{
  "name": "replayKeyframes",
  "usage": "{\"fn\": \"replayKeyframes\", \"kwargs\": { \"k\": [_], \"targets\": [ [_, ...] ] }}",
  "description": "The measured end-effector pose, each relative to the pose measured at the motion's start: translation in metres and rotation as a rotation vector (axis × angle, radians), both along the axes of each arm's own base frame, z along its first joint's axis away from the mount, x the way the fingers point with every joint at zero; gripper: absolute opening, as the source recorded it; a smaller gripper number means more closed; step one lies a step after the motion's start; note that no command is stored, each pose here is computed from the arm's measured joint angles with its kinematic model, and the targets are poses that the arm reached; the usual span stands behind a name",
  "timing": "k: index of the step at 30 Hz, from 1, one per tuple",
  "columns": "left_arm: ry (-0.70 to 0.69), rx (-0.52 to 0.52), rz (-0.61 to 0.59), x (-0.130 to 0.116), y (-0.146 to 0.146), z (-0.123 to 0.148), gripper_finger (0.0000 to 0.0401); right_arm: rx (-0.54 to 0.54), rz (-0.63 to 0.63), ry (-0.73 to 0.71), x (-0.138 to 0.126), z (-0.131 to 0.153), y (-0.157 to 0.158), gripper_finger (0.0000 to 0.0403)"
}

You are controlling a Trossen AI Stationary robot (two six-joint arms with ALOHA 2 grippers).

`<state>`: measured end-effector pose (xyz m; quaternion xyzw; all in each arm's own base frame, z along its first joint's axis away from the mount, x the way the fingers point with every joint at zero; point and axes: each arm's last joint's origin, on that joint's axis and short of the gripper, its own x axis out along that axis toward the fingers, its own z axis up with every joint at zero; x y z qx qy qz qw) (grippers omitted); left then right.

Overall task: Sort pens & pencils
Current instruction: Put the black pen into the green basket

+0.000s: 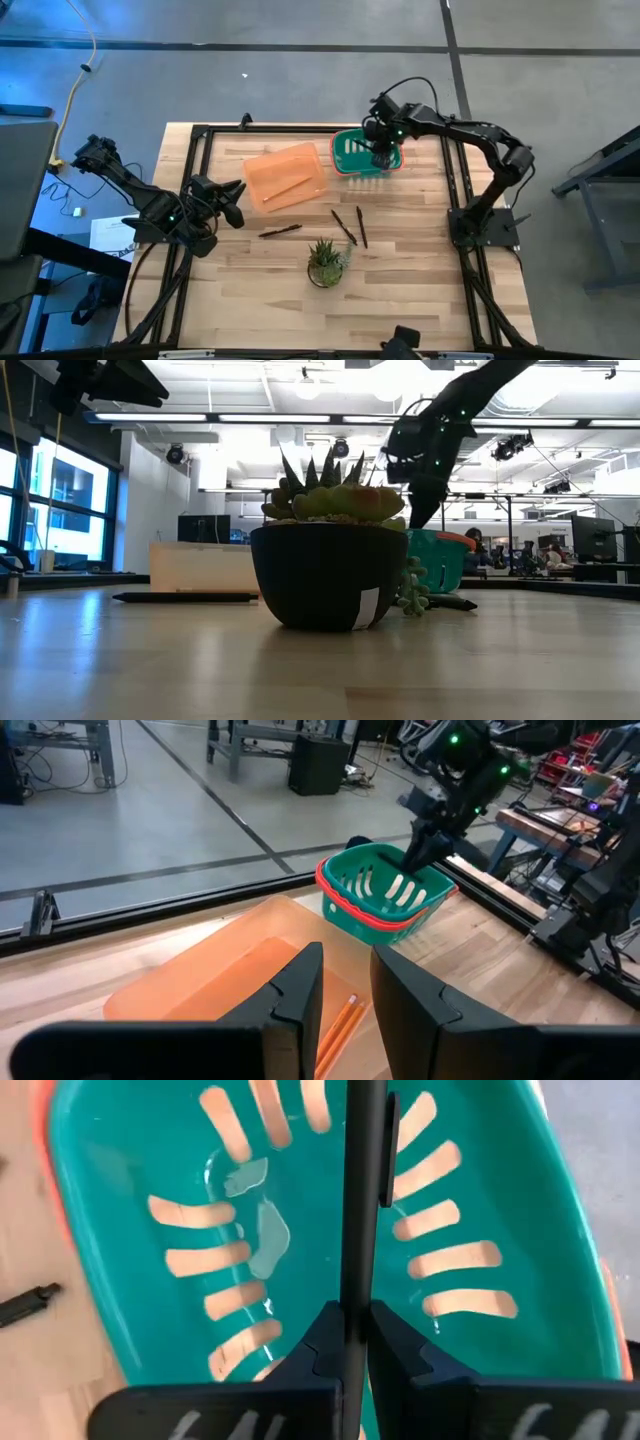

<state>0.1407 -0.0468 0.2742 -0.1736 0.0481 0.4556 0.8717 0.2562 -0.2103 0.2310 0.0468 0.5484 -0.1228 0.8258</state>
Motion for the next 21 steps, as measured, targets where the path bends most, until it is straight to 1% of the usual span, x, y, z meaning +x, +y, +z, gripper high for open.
{"fn": "replayKeyframes", "kwargs": {
  "k": [8, 16, 21],
  "targets": [
    [-0.011, -0.006, 0.0, 0.001, 0.0, 0.0, 0.0076, 0.033, -0.003, 0.054, 0.007, -0.019, -0.003, 0.0],
    [-0.013, -0.01, -0.001, 0.001, -0.001, 0.0, 0.0076, 0.035, -0.011, 0.05, 0.008, -0.021, -0.004, 0.0002],
    [-0.012, -0.01, -0.002, 0.001, -0.001, 0.0, 0.0076, 0.039, -0.022, 0.047, 0.008, -0.021, -0.004, 0.002]
  ]
}}
